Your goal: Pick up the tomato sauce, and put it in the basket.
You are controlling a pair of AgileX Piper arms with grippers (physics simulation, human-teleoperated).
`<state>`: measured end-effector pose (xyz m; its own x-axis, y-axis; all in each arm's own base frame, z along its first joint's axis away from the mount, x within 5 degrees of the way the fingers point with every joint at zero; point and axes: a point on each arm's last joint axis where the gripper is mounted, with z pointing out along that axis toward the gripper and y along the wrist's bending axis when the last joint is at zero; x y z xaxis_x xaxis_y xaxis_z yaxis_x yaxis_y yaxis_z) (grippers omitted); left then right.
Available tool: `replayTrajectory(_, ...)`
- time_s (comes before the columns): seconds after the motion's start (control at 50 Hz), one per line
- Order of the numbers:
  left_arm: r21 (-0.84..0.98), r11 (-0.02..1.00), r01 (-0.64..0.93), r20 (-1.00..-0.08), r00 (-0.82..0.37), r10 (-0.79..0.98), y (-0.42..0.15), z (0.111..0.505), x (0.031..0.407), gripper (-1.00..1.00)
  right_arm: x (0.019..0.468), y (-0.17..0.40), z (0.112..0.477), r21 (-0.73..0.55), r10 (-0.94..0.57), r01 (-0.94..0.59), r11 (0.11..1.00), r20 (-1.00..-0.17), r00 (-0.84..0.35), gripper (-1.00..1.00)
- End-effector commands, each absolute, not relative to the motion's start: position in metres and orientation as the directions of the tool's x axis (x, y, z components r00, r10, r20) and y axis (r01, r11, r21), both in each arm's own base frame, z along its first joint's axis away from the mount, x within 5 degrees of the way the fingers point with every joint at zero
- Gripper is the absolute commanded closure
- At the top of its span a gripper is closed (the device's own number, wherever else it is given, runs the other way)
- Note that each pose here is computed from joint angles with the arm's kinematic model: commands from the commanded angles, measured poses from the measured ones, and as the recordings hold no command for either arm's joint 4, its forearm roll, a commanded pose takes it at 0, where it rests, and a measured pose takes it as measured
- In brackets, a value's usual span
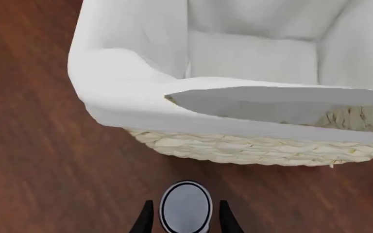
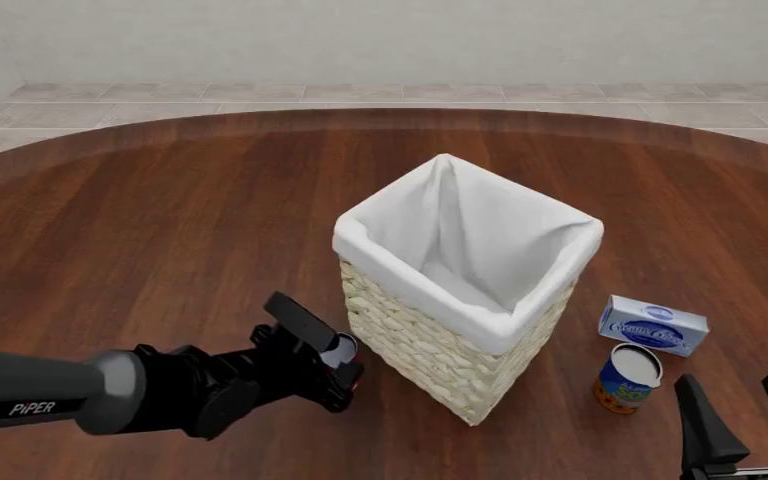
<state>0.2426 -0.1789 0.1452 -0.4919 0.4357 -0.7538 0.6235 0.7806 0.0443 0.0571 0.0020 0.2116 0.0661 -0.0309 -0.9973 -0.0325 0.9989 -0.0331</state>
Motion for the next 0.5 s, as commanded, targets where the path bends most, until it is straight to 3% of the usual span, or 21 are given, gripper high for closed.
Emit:
replayTrajectory(0.02,0.039,0.781,0.623,-0.747,-0.501,0.437,-0.1811,0.1373,0.2442,-1.00,0.0579,0.0020,0.2118,-0.034,-0.032,-0.032,0.999,-0.997,0.065,-1.00)
replayTrajectory(0.26,0.029,0.783,0.622,-0.740,-0.513,0.435,-0.1821,0.1316,0.2420,-1.00,0.0585,0.0020,0.2121,-0.035,-0.033,-0.032,0.999,-0.997,0.066,-1.00)
replayTrajectory(0.28,0.024,0.779,0.626,-0.741,-0.512,0.434,-0.1836,0.1332,0.2392,1.00,0.0585,0.0020,0.2122,-0.036,-0.034,-0.032,0.999,-0.997,0.066,-1.00)
replayTrajectory(0.5,0.028,0.771,0.636,-0.743,-0.503,0.442,-0.1849,0.1358,0.2361,1.00,0.0578,0.0020,0.2120,-0.036,-0.033,-0.033,0.999,-0.997,0.067,-1.00)
